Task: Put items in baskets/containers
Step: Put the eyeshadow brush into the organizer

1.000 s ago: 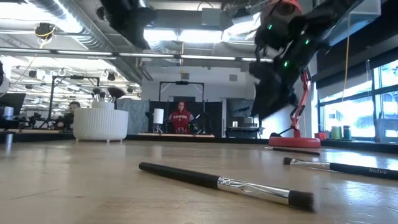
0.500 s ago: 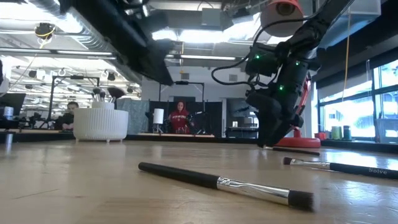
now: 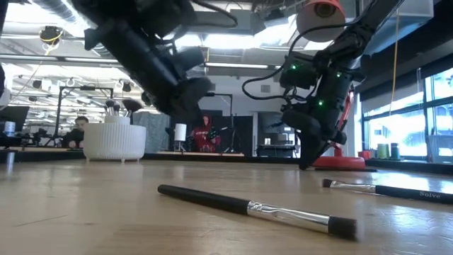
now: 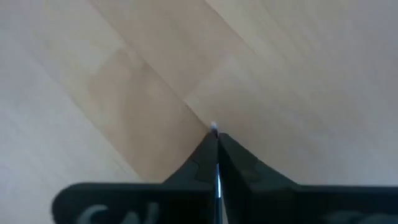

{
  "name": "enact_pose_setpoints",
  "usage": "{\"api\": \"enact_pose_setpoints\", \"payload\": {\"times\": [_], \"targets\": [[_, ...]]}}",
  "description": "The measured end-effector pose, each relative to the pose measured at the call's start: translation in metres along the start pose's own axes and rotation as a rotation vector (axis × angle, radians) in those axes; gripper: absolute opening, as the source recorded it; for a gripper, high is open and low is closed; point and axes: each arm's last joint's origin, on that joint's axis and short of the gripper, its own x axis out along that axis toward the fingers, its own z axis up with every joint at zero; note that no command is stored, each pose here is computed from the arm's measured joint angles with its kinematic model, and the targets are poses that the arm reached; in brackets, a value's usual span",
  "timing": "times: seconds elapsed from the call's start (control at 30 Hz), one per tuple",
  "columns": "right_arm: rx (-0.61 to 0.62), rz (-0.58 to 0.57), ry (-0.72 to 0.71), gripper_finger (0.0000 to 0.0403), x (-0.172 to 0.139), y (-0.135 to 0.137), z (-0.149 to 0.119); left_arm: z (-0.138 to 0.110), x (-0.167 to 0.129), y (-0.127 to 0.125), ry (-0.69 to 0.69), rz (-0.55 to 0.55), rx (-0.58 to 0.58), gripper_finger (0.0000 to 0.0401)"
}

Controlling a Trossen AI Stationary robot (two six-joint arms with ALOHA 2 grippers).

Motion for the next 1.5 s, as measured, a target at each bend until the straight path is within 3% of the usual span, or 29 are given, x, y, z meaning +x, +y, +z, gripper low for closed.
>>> {"api": "enact_pose_setpoints", "payload": {"times": [0.17, 0.33, 0.5, 0.6, 0.8, 1.0, 1.13, 1.23, 1.5], "targets": [[-0.027, 0.074, -0.106, 0.0009, -0.001, 0.009, 0.008, -0.004, 0.003, -0.002, 0.024, -0.017, -0.025, 0.009], [-0.085, 0.275, -0.313, 0.0004, -0.007, 0.03, 0.025, 0.007, -0.017, -0.001, 0.031, -0.147, -0.028, 0.009], [-0.164, 0.391, -0.55, 0.0003, -0.023, 0.051, 0.039, 0.014, -0.039, 0.006, -0.064, -0.016, -0.016, 0.009], [-0.197, 0.439, -0.639, 0.0003, -0.03, 0.062, 0.04, 0.01, -0.042, 0.006, -0.061, -0.013, 0.0, 0.009], [-0.254, 0.482, -0.755, 0.0002, -0.041, 0.08, 0.038, -0.019, -0.031, 0.01, -0.112, -0.117, -0.073, 0.0091], [-0.274, 0.485, -0.799, 0.0002, -0.044, 0.082, 0.039, -0.041, -0.023, 0.027, -0.309, -0.303, -0.191, 0.0109], [-0.298, 0.494, -0.847, 0.0001, -0.048, 0.083, 0.041, -0.044, -0.023, 0.036, -0.429, -0.391, -0.197, 0.0135], [-0.327, 0.545, -0.885, 0.0001, -0.052, 0.085, 0.043, -0.045, -0.02, 0.034, -0.437, -0.415, -0.151, 0.0159], [-0.372, 0.646, -0.92, 0.0001, -0.058, 0.09, 0.043, -0.029, -0.006, 0.016, -0.461, -0.404, -0.108, 0.0191]]}}
